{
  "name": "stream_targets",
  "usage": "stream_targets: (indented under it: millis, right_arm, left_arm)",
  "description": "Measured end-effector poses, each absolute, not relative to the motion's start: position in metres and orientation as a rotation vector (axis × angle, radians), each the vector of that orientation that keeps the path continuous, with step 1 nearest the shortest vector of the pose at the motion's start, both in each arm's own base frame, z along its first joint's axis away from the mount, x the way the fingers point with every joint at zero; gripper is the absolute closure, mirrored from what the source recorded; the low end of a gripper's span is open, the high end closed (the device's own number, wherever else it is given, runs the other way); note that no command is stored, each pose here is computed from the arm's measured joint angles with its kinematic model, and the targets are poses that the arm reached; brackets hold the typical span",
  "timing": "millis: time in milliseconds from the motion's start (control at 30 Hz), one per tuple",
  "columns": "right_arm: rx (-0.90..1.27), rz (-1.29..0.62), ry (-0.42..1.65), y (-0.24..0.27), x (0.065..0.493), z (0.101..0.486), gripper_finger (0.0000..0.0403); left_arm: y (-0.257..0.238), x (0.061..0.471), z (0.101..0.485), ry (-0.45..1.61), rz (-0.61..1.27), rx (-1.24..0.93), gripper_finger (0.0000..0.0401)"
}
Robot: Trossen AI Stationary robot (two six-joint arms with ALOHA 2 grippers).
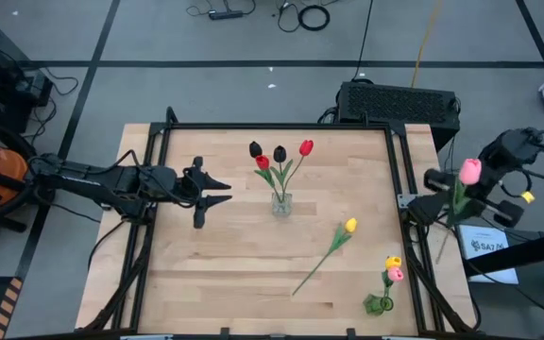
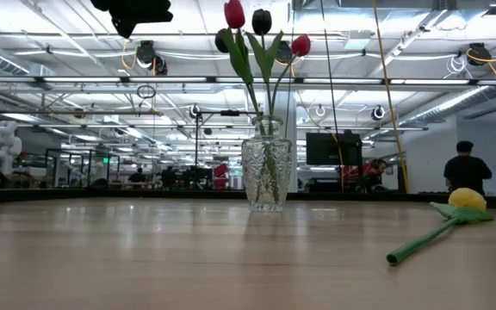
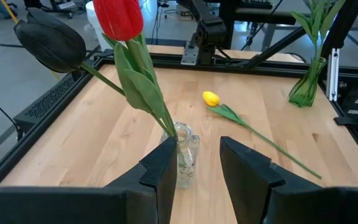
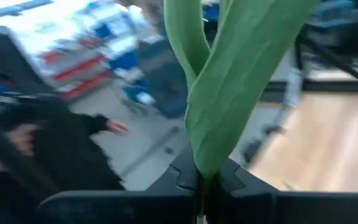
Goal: Sort flowers into vase by color
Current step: Put the pink flower into the green vase
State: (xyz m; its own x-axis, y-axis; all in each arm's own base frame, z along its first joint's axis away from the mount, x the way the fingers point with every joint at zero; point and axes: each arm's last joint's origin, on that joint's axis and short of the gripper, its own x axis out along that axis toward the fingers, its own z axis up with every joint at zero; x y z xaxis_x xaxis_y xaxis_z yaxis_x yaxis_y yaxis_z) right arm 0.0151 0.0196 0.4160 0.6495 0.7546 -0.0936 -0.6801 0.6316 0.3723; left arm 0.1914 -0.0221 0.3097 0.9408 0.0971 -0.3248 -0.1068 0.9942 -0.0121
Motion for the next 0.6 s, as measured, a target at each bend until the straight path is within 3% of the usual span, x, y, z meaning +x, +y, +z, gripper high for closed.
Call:
stream_targets:
  millis: [233, 400, 600]
  right_arm:
    - [0.367, 0.881, 0.369, 0.038, 0.040, 0.389, 0.0403]
    - [0.400, 1.011, 0.258, 0.053, 0.052, 0.382, 0.0403]
    - [0.365, 0.969, 0.220, 0.059, 0.052, 0.383, 0.0403]
  left_arm:
    - [-0.022, 0.191, 0.310, 0.330, 0.104, -0.030, 0.0272]
    - [-0.022, 0.191, 0.310, 0.330, 0.104, -0.030, 0.0272]
    - [-0.022, 0.191, 0.310, 0.330, 0.104, -0.030, 0.0272]
